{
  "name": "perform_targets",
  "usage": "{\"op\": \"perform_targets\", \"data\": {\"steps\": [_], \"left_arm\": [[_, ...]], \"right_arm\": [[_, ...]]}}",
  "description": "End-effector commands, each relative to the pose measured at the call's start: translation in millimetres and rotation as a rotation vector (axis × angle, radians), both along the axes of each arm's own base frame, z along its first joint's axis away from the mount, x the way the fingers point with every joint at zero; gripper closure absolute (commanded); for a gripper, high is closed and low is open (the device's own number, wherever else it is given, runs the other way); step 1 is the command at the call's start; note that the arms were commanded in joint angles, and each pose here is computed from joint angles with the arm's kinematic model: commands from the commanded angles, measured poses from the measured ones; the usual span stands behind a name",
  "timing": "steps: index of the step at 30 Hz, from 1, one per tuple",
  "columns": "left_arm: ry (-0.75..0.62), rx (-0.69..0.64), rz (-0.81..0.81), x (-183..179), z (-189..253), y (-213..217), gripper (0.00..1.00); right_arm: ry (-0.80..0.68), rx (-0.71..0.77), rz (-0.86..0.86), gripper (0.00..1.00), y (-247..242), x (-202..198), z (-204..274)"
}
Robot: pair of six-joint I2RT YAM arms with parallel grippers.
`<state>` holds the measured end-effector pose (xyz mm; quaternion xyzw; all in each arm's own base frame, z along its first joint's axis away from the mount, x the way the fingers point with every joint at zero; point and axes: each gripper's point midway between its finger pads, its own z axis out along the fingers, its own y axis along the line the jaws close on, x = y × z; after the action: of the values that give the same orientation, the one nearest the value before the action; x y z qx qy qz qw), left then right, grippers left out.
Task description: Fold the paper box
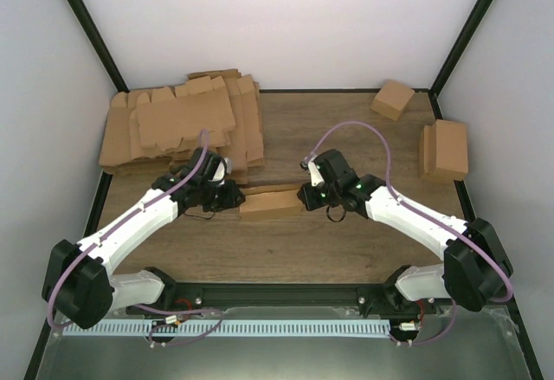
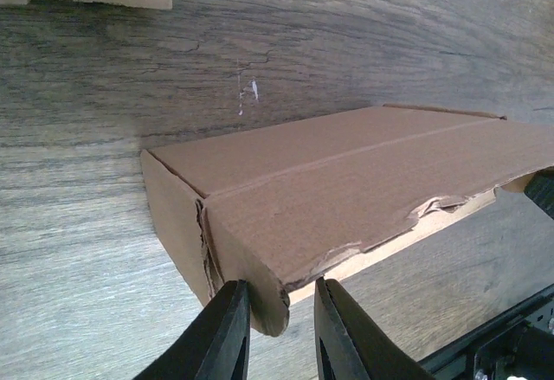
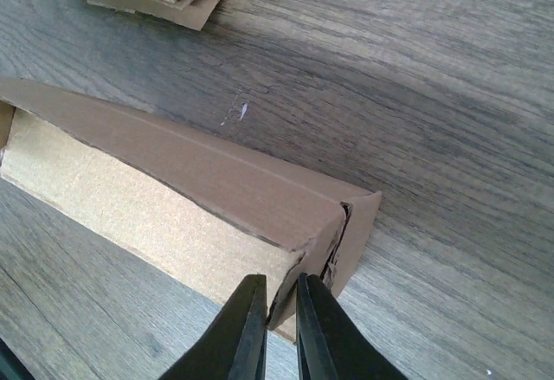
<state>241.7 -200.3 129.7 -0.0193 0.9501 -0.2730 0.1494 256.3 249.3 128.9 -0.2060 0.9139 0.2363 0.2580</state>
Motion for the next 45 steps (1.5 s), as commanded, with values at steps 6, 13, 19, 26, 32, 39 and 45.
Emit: {"op": "perform_targets", "data": {"steps": [6,13,19,26,32,39,45], "left_arm": [[0.013,-0.083,-0.010,-0.8,2.4,-14.0,0.77],[0.014,-0.043,-0.008,-1.9,-0.6,-7.9,0.78],[0.007,0.062,-0.001,-3.4,-5.0,9.0,0.80],[0.014,0.113,-0.008,-5.8,-8.1,16.5,0.80],[0.019,0.104,-0.016,-5.9,-10.7,14.1,0.81],[0.036,0.057,-0.028,-8.4,-18.0,6.2,0.87],[0.043,0.041,-0.032,-10.4,-21.3,3.7,0.90]], "right_arm": [[0.032,0.083,0.004,0.91,19.6,1.1,20.5],[0.006,-0.013,0.000,0.91,12.0,5.3,15.1],[-0.007,-0.104,0.002,0.91,2.8,6.0,5.9],[-0.016,-0.125,0.003,0.92,0.7,7.6,4.7],[-0.004,-0.109,0.011,0.92,4.3,4.9,2.2],[0.005,-0.108,0.019,0.93,8.3,1.2,-4.3],[0.011,-0.112,0.020,0.95,9.9,-1.3,-8.3]]}}
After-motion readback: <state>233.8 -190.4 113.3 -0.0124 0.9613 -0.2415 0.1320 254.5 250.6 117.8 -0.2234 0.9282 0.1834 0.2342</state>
